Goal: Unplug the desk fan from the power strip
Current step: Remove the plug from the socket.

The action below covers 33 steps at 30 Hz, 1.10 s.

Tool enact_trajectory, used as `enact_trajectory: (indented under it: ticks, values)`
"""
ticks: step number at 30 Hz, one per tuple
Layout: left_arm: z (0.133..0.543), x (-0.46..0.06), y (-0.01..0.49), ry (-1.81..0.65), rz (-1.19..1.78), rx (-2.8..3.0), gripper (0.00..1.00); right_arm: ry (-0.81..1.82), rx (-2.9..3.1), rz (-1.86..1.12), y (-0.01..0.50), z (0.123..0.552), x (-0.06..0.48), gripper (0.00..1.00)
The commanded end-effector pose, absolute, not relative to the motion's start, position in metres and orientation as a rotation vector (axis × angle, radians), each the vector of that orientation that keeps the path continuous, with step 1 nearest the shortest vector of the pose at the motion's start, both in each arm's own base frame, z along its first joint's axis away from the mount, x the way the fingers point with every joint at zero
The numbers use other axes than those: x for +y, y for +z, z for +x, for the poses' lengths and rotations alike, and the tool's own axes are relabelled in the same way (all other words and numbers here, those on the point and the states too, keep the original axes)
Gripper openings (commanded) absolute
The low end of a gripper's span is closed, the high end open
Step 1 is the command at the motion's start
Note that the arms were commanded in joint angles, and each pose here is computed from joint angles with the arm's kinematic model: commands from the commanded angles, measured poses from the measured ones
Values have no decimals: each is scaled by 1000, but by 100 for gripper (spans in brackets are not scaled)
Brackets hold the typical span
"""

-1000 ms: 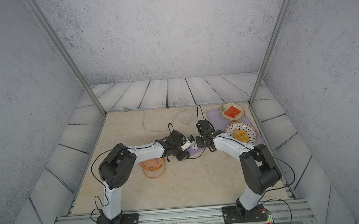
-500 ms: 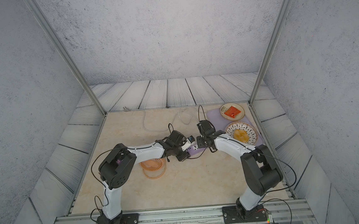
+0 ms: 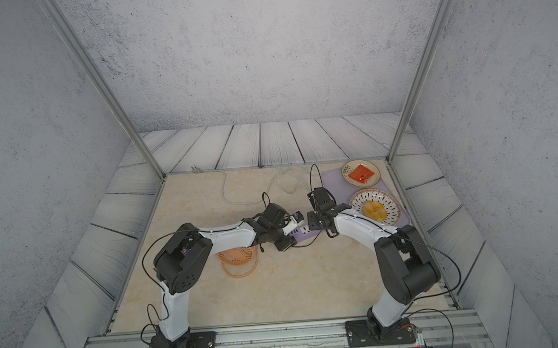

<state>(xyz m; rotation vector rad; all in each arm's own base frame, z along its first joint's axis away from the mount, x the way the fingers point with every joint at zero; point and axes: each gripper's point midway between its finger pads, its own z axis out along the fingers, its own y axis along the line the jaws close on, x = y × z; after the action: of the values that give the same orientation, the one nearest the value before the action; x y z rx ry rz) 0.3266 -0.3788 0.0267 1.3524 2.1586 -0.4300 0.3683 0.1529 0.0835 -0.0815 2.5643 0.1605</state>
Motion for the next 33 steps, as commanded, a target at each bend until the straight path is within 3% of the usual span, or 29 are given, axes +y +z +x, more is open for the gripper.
enact_trajectory:
  ticks: [1, 4, 15, 22, 33]
  values:
    - [322, -374, 15, -421, 1327, 2212, 0, 293, 2565, 68, 85, 364, 150, 13]
    - [322, -373, 14, -418, 1329, 2213, 0, 421, 2557, 121, 86, 363, 151, 13]
    - [322, -372, 18, -408, 1330, 2208, 0, 513, 2581, 61, 91, 346, 160, 13]
    - [321, -372, 17, -409, 1329, 2211, 0, 313, 2548, -91, 101, 341, 158, 13]
    - [322, -375, 19, -422, 1321, 2208, 0, 265, 2556, -266, 94, 336, 177, 12]
